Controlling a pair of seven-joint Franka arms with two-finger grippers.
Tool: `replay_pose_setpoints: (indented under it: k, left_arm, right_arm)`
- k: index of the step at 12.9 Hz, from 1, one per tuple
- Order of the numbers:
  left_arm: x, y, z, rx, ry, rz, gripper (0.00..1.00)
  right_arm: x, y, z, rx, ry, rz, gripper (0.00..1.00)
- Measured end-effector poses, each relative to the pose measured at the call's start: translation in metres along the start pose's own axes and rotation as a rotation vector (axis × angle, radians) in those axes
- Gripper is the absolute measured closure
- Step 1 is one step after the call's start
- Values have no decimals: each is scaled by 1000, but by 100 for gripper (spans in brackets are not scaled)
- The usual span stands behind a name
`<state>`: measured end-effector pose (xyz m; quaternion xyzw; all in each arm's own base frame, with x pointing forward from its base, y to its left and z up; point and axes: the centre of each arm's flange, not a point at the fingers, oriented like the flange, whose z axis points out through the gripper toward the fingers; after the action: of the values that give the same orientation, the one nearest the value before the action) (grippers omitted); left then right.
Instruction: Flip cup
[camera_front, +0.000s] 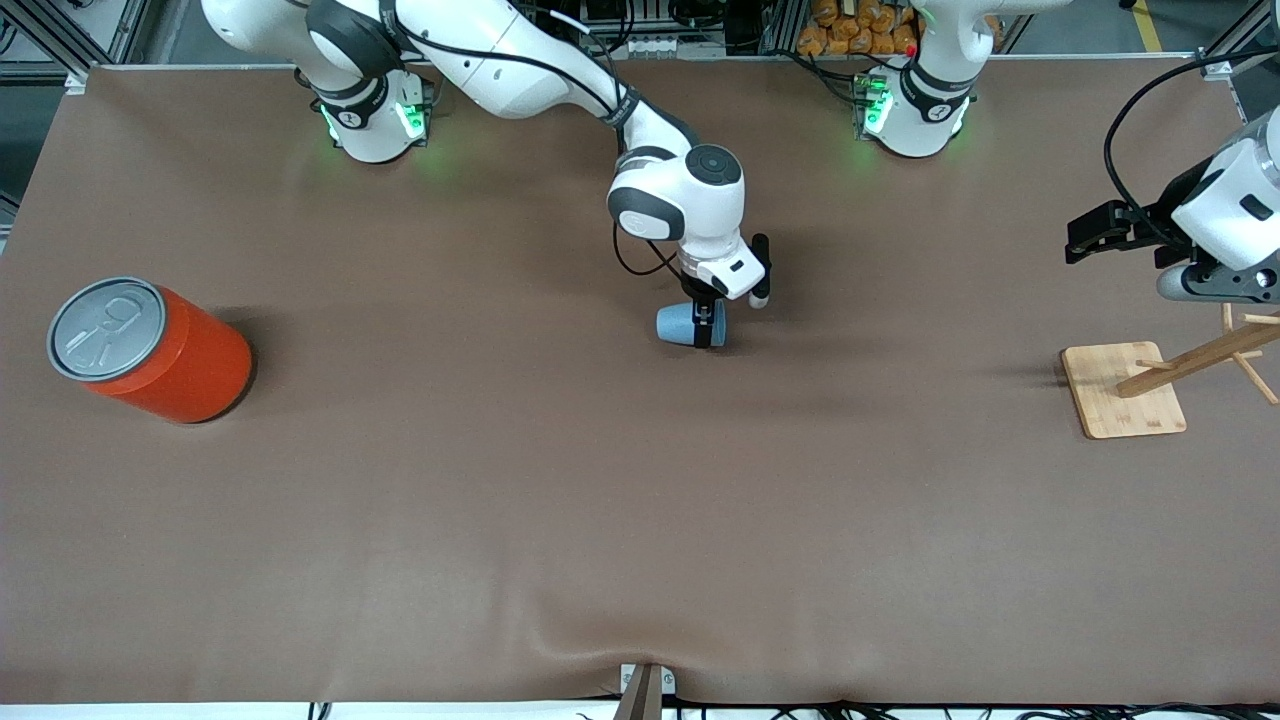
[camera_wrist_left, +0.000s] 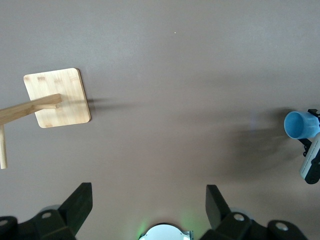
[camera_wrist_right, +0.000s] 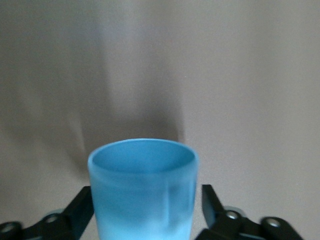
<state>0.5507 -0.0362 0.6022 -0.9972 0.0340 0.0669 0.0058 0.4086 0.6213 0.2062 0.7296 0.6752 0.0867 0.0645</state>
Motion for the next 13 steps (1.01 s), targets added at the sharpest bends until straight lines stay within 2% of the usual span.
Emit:
replay_pose_setpoints:
  k: [9, 13]
  left_arm:
    - [0, 0, 1, 0, -1, 0, 0]
    - [1, 0, 1, 0, -3, 0, 0]
  right_arm:
    - [2, 4, -5, -5, 2, 7, 0]
    - [11, -5, -35, 16, -38, -3, 0]
